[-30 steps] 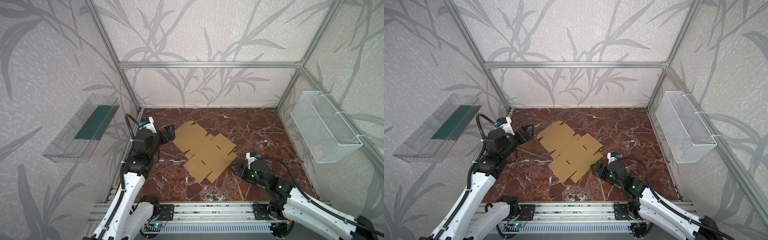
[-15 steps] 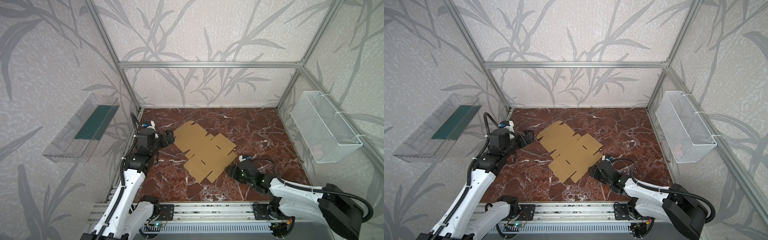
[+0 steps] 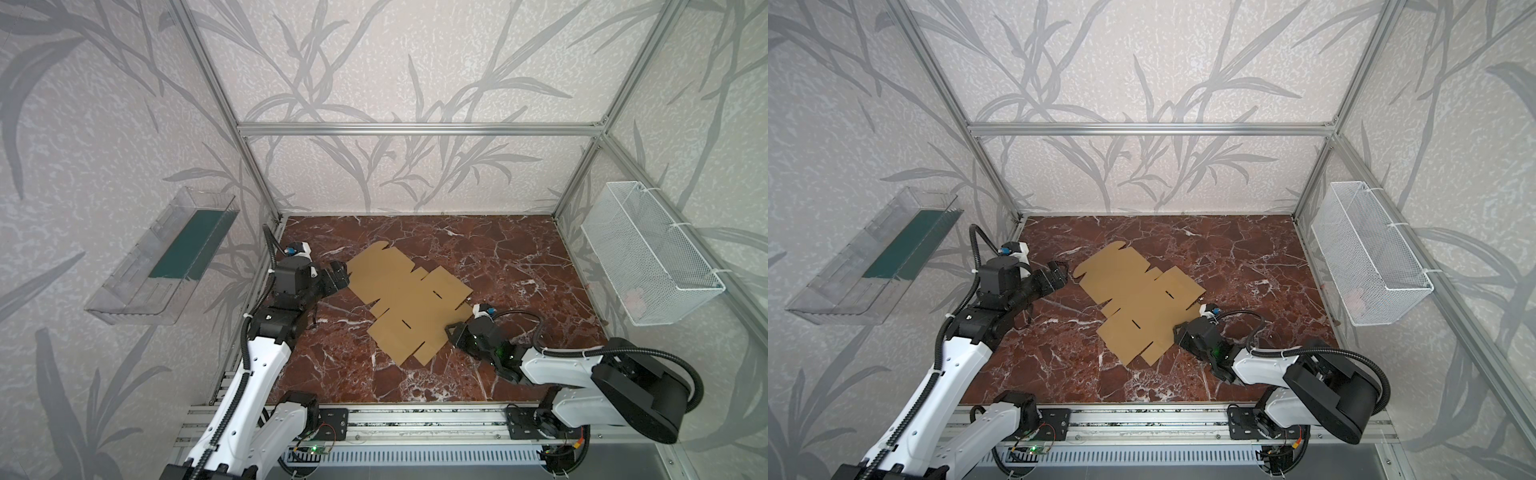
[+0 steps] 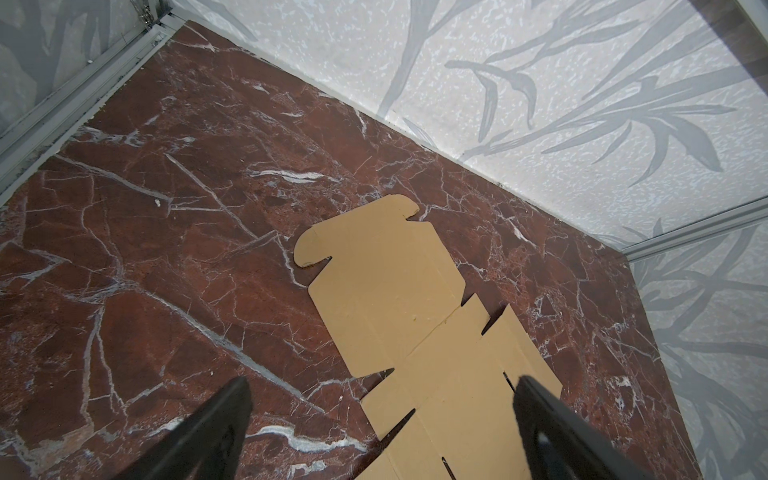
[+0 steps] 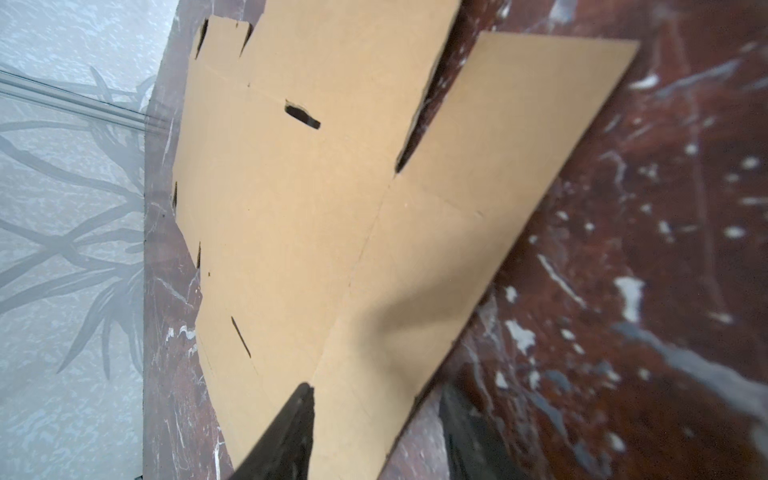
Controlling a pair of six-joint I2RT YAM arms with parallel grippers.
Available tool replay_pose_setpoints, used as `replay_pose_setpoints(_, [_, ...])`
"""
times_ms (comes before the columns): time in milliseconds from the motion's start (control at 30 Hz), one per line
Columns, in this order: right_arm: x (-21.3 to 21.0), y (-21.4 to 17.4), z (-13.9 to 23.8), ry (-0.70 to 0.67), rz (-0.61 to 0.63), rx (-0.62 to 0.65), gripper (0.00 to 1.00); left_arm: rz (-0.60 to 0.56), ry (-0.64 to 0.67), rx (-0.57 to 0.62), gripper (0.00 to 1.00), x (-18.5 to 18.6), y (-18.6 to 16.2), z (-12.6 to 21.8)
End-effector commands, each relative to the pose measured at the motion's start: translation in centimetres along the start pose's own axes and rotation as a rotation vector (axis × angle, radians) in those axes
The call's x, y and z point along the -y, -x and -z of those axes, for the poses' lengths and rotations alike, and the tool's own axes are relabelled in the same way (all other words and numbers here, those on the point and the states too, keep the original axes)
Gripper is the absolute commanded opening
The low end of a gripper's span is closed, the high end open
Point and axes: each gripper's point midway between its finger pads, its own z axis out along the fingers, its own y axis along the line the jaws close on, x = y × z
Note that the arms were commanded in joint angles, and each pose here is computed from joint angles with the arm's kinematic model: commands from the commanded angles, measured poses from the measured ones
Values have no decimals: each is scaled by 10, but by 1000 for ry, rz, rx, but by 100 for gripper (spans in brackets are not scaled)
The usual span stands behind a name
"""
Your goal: Fold the paper box
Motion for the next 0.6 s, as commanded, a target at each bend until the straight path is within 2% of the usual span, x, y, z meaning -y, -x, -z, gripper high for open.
replay_pose_setpoints(0, [-2, 2, -8, 22, 11, 26, 49, -18, 1, -27, 99, 0, -5, 0])
replay_pose_setpoints(133, [5, 2, -15, 27, 17, 47, 46, -20, 2, -26, 99, 0, -5, 0])
replay_pose_setpoints(367, [-9, 2, -23, 176, 39, 77, 35, -22, -1, -31, 99, 0, -6, -1])
replay_pose_setpoints(567, [-4, -4, -33, 233, 50, 81, 25, -24, -9, -33, 99, 2, -7, 0])
